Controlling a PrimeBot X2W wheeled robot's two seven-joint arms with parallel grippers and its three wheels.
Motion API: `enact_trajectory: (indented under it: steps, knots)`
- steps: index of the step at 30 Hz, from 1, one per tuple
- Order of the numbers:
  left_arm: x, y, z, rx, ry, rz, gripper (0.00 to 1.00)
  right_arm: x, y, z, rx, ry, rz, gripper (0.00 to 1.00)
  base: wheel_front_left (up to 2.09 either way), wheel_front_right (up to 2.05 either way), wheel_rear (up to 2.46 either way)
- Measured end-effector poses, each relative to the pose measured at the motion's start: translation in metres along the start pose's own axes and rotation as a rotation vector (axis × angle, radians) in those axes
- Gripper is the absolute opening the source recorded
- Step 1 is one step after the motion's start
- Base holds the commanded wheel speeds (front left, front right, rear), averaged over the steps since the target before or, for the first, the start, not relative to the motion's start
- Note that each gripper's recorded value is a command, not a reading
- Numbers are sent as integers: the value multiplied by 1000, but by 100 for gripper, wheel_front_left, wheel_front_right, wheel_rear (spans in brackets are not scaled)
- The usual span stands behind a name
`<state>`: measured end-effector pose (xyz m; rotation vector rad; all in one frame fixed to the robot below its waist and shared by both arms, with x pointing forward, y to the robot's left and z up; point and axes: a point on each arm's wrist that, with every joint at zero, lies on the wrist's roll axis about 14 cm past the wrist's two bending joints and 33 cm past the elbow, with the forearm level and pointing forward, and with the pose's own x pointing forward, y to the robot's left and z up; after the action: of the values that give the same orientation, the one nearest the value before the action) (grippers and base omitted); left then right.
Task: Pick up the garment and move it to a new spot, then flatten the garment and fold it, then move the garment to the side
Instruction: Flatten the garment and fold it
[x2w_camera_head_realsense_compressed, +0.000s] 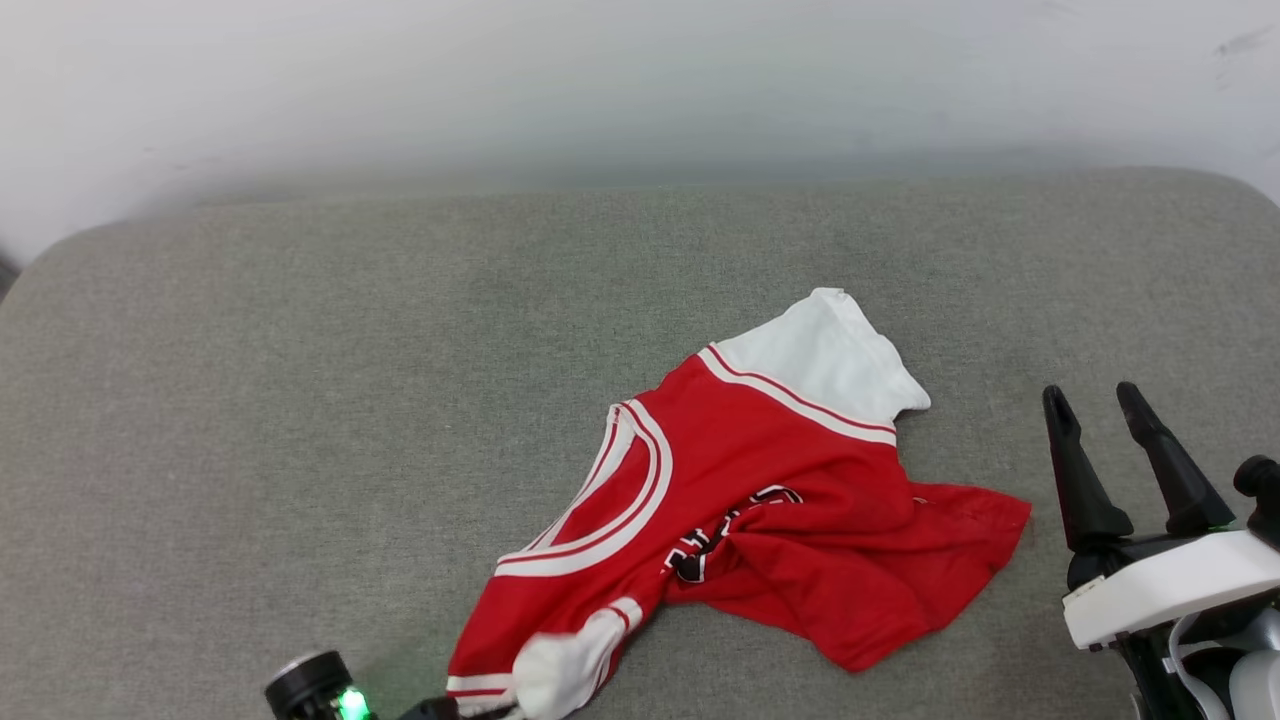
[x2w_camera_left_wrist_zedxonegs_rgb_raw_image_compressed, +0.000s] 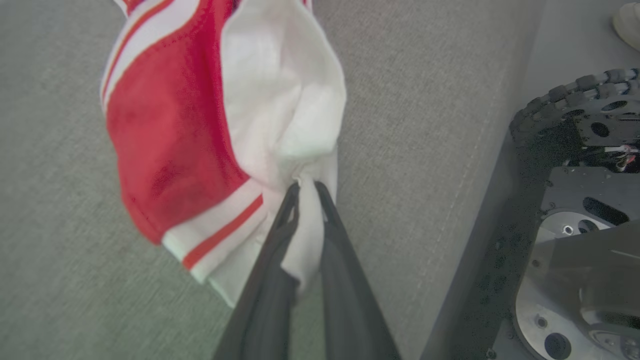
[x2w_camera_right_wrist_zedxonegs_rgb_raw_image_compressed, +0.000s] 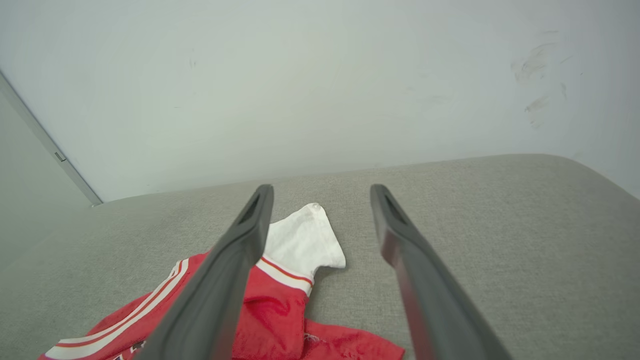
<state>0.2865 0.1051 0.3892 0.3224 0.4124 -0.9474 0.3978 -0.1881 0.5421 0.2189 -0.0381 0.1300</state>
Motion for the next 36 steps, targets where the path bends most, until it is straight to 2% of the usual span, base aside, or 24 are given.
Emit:
enact_trajectory:
  steps: [7, 11, 16, 19, 22, 27, 32, 36]
  knots:
    - [-8, 31, 16, 28, -39, 103, 100, -5, 3, 1, 2, 2, 4, 100, 0, 0, 0]
    - [-21, 60, 62, 34, -188, 238, 100, -6, 6, 5, 2, -5, 12, 100, 0, 0, 0]
    - [-54, 95, 125, -17, -428, 455, 100, -3, 19, 3, 4, 7, 51, 100, 0, 0, 0]
    - [-77, 109, 147, -105, -558, 591, 100, 1, 31, -2, -11, 41, 96, 100, 0, 0, 0]
    - [-97, 120, 154, -207, -656, 713, 100, 7, 47, -15, -68, 131, 169, 100, 0, 0, 0]
    - [-109, 126, 143, -333, -712, 853, 100, 33, 72, -39, -197, 339, 296, 100, 0, 0, 0]
    - [-101, 121, 122, -341, -648, 906, 100, 57, 84, -80, -360, 637, 395, 100, 0, 0, 0]
    - [-97, 120, 106, -358, -603, 919, 100, 80, 91, -103, -419, 821, 434, 100, 0, 0, 0]
